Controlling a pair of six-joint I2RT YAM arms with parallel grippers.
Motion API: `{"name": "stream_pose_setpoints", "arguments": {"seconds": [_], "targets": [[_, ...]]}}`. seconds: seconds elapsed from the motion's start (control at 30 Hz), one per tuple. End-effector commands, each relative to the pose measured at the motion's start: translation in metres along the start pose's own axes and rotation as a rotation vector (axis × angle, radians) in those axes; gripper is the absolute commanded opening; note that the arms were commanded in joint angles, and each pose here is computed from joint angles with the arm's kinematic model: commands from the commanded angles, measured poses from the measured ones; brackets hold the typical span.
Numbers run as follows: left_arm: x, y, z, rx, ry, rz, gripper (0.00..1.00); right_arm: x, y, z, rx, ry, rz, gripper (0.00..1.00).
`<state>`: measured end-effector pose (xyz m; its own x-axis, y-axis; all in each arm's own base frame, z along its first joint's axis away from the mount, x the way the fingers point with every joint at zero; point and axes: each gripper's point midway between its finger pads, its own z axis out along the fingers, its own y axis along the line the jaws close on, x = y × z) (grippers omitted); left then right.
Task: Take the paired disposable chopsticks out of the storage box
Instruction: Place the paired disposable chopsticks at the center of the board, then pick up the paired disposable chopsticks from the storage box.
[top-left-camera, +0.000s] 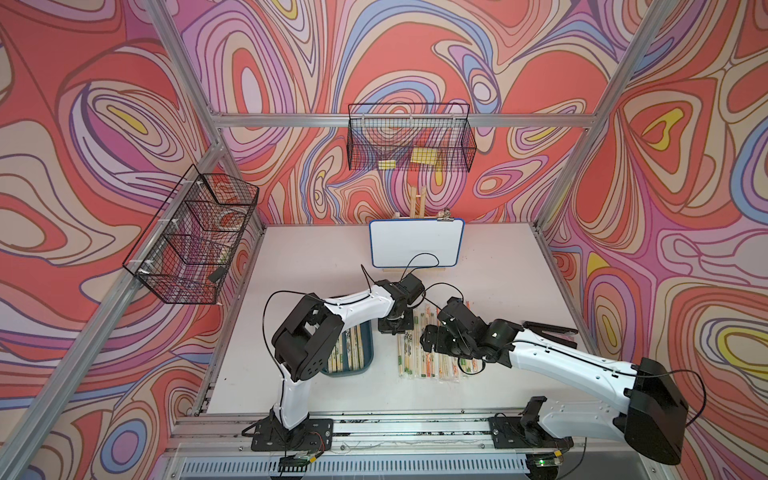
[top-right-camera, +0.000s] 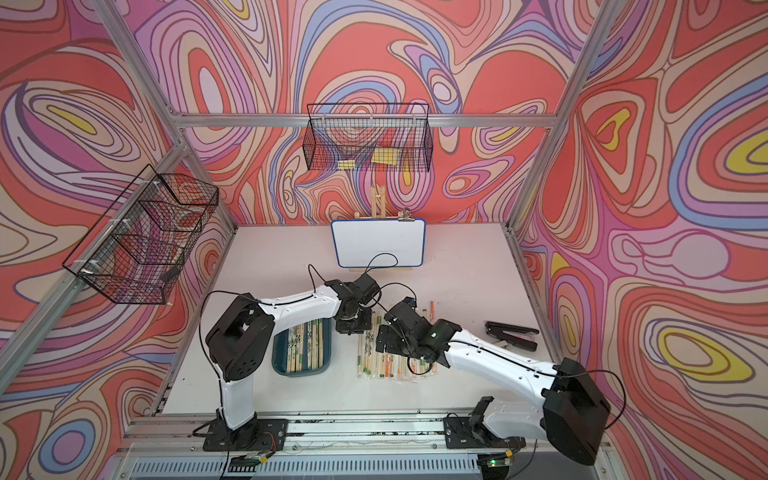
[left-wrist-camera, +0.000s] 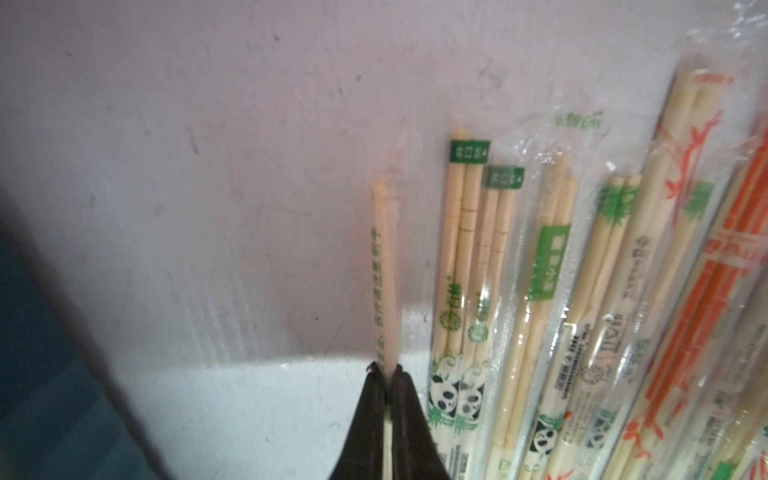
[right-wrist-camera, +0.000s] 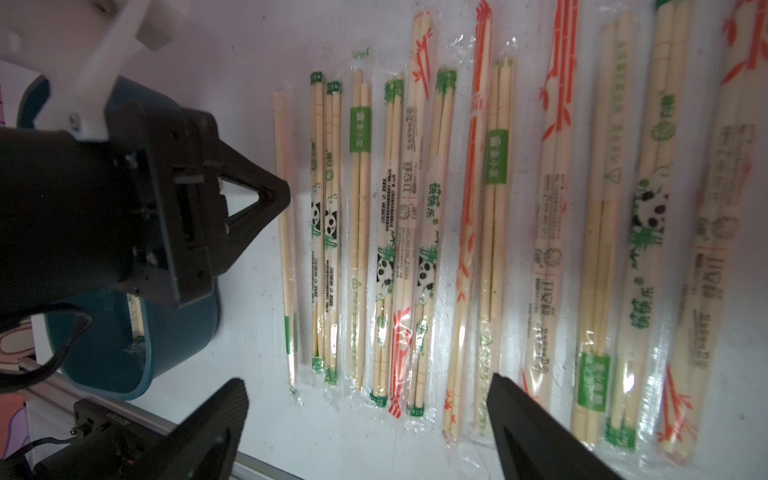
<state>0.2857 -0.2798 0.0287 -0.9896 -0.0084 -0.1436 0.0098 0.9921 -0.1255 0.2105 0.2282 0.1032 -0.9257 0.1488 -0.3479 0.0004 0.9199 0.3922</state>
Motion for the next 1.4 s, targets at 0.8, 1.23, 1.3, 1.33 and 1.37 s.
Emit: {"name": "stream_pose_setpoints", "arguments": {"seconds": [0.8,1.23,1.3,1.33,1.37], "targets": [[-0.022,0.039,-0.118,-0.014,-0.247,-0.002,0.66,-0.01,0.024,0.004,-0.077,-0.001,-0.022,0.95],[-0.002,0.157,-0.109,-0.14,-0.225,-0.204,0.59,-0.018,0.059,0.015,-0.162,0.029,-0.026,0.93],[0.002,0.162,-0.1,-0.144,-0.206,-0.213,0.54,-0.016,0.062,0.017,-0.172,0.036,-0.023,0.92],[0.003,0.163,-0.095,-0.145,-0.196,-0.219,0.51,-0.015,0.063,0.018,-0.174,0.041,-0.023,0.92],[0.004,0.164,-0.09,-0.145,-0.185,-0.222,0.46,-0.014,0.064,0.019,-0.175,0.044,-0.024,0.92]]}}
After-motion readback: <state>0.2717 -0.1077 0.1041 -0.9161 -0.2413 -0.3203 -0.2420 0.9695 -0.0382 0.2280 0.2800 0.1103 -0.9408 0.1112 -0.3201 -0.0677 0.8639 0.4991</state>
